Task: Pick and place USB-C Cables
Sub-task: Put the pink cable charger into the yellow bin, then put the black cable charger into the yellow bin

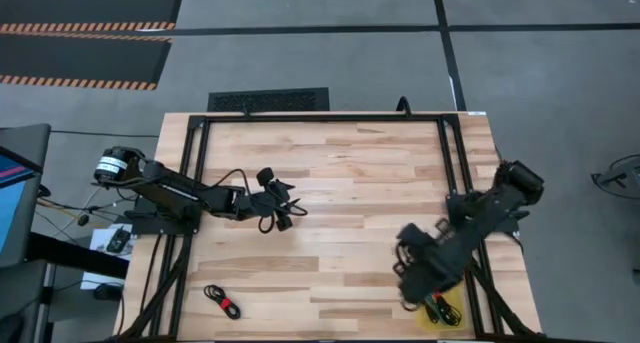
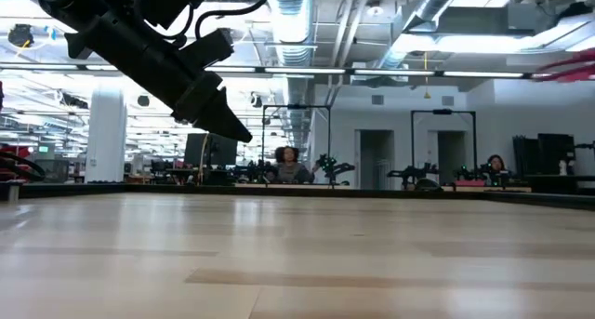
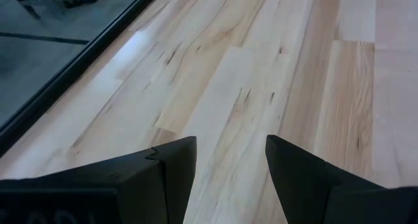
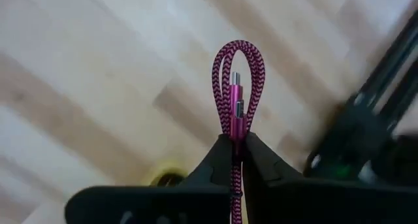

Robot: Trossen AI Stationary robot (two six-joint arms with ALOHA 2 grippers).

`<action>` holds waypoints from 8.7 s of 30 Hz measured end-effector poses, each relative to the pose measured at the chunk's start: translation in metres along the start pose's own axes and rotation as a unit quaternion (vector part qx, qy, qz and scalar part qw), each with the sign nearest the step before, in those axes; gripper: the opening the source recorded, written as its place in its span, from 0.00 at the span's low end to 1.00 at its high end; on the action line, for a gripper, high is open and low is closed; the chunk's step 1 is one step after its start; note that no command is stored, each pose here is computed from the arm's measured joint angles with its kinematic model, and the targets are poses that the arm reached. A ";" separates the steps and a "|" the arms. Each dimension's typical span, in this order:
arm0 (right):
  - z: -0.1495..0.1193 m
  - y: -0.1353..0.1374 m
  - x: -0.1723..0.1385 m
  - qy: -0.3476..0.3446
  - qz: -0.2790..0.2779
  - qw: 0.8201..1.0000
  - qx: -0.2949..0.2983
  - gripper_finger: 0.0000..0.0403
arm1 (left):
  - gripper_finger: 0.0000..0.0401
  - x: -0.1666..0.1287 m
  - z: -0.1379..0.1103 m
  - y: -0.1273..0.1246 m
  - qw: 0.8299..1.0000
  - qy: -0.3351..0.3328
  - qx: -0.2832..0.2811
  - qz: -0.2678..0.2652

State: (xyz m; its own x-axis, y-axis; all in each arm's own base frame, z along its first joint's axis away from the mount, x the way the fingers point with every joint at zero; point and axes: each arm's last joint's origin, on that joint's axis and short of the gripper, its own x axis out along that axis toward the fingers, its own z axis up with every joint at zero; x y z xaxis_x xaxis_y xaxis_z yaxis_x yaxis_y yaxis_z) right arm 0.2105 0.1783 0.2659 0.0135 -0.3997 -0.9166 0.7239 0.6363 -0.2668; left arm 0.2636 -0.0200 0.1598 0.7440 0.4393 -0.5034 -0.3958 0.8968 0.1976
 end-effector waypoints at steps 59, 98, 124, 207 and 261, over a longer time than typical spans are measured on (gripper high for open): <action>0.031 0.043 0.016 -0.081 0.210 0.968 -0.112 0.50 | 0.44 -0.015 0.002 -0.010 0.998 -0.026 0.000 0.048; 0.180 0.178 0.095 -0.326 0.387 0.799 -0.325 0.50 | 0.44 -0.190 -0.086 -0.091 0.849 0.319 0.013 -0.422; 0.144 0.138 0.149 -0.272 0.281 0.894 -0.218 0.48 | 0.07 -0.113 -0.089 -0.100 0.984 0.104 0.023 -0.142; 0.135 0.052 0.096 -0.575 0.311 0.750 -0.098 0.32 | 0.07 -0.019 0.016 -0.066 0.967 -0.185 -0.106 -0.137; 0.072 -0.010 0.049 -0.209 0.346 0.912 -0.072 0.11 | 0.46 -0.035 0.022 -0.056 0.979 -0.184 -0.023 -0.083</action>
State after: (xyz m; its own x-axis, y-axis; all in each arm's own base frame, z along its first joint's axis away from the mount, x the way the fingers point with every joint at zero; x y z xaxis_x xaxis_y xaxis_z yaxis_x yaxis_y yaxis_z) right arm 0.2531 0.1052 0.2455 0.7158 -0.0681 -0.6950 0.3458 0.8992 0.2680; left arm 0.2716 -0.0841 0.1853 0.9406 0.2838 -0.1864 -0.2700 0.9580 0.0963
